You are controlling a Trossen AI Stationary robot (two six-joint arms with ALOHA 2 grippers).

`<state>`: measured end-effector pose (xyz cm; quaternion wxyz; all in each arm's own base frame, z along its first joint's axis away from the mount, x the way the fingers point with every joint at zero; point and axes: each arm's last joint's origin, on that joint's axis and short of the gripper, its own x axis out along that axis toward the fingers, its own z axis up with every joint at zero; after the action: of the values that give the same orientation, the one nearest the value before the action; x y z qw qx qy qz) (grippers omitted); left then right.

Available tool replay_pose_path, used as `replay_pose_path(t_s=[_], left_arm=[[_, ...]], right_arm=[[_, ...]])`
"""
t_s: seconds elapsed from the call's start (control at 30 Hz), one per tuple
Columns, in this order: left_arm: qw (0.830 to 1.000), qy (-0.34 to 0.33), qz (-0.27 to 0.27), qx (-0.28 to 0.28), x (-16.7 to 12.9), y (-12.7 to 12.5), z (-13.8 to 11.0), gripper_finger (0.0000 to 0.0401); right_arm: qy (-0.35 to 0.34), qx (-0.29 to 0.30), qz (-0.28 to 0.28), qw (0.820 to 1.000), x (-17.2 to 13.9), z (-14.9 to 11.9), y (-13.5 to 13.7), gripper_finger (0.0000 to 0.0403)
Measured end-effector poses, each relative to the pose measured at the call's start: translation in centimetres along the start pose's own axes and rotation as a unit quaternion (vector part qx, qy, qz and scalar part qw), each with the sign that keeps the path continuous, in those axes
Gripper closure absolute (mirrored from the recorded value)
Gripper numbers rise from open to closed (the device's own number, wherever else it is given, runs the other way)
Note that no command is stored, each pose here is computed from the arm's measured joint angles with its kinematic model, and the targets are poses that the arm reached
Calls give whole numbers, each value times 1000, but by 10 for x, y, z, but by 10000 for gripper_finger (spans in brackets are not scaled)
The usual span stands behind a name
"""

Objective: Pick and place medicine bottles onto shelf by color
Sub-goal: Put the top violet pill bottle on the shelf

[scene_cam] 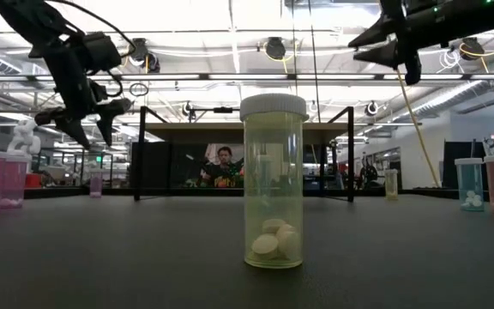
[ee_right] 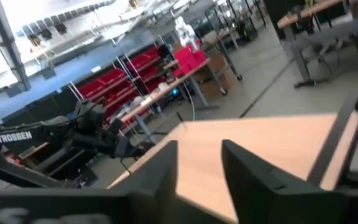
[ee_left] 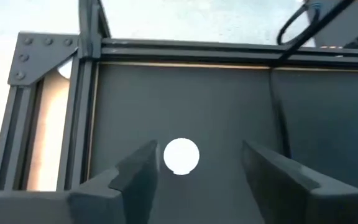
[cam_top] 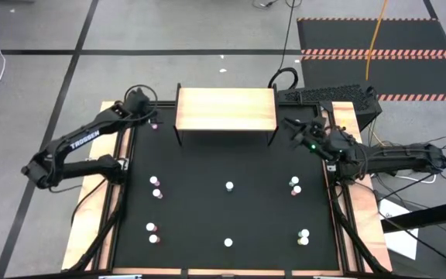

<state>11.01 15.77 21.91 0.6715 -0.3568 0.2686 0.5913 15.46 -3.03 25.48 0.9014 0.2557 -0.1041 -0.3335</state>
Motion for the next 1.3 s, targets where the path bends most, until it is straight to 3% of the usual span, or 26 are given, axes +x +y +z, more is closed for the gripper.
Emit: replay_pose_path(t_s=[0.13, 0.27, 0.7, 0.97, 1.3], left_arm=[[1000, 15, 7, -11, 7, -2, -1, 129], [998, 52, 18, -22, 17, -2, -6, 130], [994, 63, 64, -57, 37, 0, -5, 146], [993, 47, 61, -90, 39, -2, -3, 146], [991, 62, 87, -78, 50, -1, -8, 146]], right_arm=[[14, 48, -34, 998, 5, -5, -7, 218], [5, 71, -38, 997, 9, -3, -10, 198], [-8, 65, -42, 997, 13, 3, -16, 195], [-13, 59, -50, 997, 15, 5, -18, 195], [-16, 51, -54, 997, 15, 6, -19, 195]])
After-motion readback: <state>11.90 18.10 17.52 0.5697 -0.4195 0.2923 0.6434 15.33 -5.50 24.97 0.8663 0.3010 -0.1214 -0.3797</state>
